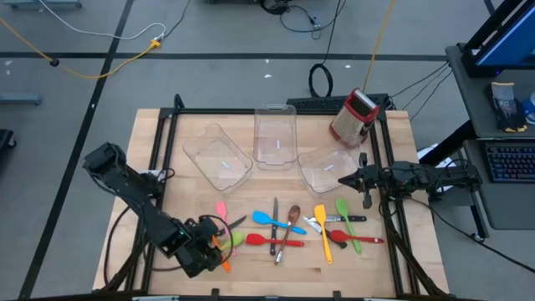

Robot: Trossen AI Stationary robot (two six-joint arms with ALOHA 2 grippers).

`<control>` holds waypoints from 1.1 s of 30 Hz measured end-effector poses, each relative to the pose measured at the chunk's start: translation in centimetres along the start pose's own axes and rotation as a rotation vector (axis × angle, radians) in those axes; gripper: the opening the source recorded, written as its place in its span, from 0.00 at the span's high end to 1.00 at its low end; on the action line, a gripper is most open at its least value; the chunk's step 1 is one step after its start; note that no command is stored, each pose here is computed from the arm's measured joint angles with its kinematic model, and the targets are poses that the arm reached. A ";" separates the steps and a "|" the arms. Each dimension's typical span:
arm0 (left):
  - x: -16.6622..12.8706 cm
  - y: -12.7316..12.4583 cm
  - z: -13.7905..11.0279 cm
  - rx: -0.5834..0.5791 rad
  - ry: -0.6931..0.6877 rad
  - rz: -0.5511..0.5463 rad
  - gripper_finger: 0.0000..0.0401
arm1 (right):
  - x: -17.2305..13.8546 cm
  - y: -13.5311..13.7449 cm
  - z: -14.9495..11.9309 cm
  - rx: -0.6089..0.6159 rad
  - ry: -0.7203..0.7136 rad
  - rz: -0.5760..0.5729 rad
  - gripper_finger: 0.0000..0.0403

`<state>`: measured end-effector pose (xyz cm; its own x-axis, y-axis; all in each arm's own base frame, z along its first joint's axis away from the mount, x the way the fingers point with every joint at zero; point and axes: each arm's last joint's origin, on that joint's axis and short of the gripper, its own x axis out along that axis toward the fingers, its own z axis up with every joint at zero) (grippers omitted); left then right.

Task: Pick & Place Kitchen Items
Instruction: Put the green serving spoon into the left bin

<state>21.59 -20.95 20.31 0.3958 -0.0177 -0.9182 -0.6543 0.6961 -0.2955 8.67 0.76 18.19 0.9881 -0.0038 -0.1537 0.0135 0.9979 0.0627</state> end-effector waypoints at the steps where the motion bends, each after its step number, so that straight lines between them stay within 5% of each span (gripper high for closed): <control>1: 0.5 -0.1 -0.2 0.005 0.019 0.016 0.19 | 0.0 0.0 0.0 0.000 0.000 0.000 0.98; 12: 3.1 -0.1 -2.1 0.037 0.101 0.120 0.19 | 0.0 0.0 0.0 0.000 0.002 0.000 0.98; 33: 2.8 -1.0 -3.1 0.041 0.108 0.018 0.20 | 0.0 0.0 0.0 -0.030 0.004 0.000 0.98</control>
<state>21.35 -23.89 17.16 0.3109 -0.0805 -0.9470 -0.6326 0.7261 -0.2694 8.66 0.76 18.15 0.9875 -0.0036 -0.1578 0.0089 0.9994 0.0331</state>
